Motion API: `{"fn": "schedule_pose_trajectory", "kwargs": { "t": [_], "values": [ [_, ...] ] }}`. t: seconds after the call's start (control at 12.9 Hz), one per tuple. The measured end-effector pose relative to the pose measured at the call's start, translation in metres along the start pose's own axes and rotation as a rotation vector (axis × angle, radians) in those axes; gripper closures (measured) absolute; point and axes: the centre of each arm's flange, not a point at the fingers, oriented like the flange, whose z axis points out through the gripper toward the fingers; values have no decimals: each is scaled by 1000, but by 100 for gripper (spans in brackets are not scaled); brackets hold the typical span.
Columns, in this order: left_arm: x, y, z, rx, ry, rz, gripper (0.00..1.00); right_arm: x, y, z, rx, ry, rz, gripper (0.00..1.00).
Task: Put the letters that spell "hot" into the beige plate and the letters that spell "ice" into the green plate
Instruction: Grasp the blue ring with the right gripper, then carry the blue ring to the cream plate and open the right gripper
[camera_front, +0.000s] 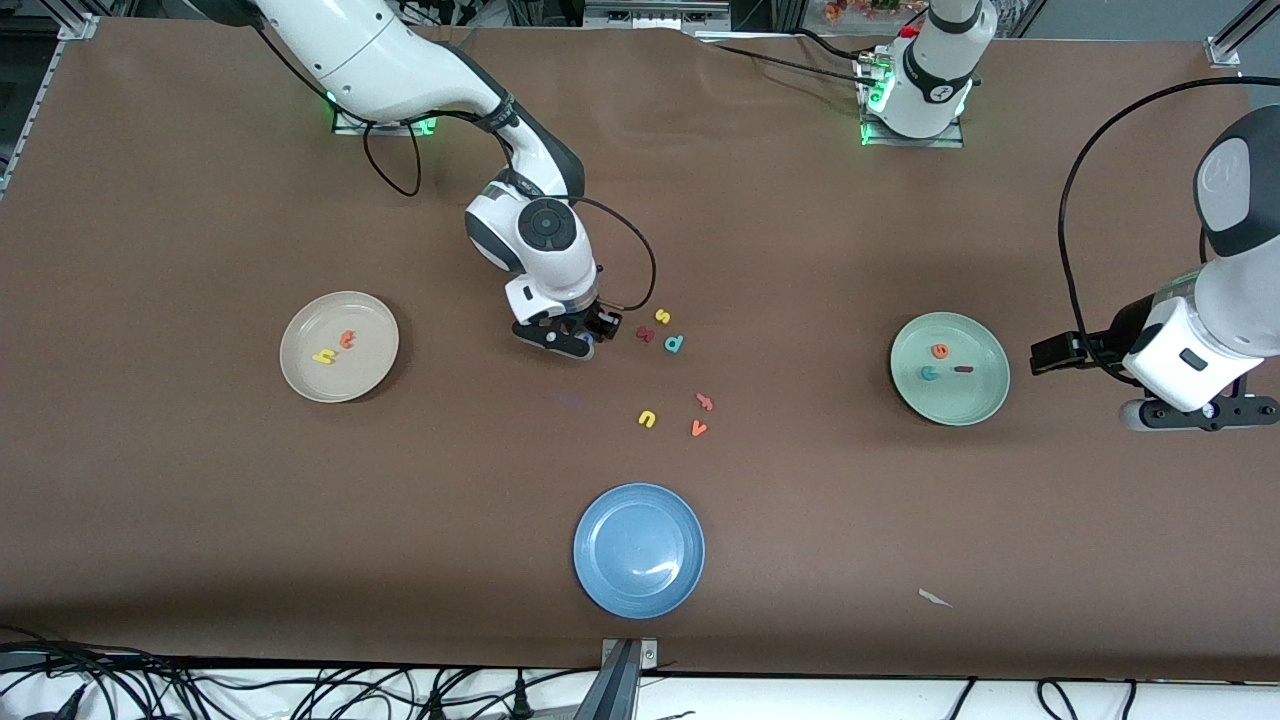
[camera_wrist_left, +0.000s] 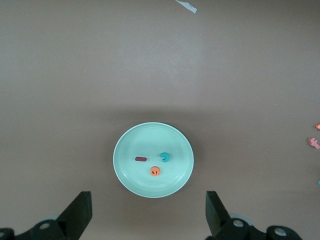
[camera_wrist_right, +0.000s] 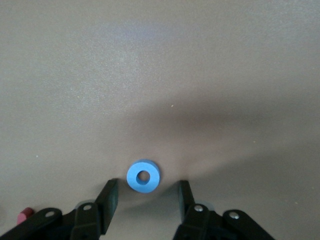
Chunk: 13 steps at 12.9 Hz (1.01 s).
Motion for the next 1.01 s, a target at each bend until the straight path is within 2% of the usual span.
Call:
{"fn": "schedule_pose_trajectory", "kwargs": {
  "t": [0.16, 0.54, 0.85, 0.93, 1.01],
  "values": [
    [0, 0, 0, 0, -1, 0, 0, 1, 0, 0, 1, 1, 1, 46],
    [0, 0, 2, 0, -4, 0, 0, 7, 2, 0, 2, 14, 3, 40],
    [0, 0, 2, 0, -4, 0, 0, 7, 2, 0, 0, 19, -6, 42],
    [0, 1, 2, 0, -5, 2, 0, 7, 3, 0, -3, 21, -8, 47],
    [0, 2, 2, 0, -5, 3, 0, 7, 3, 0, -4, 22, -10, 47]
  ]
}}
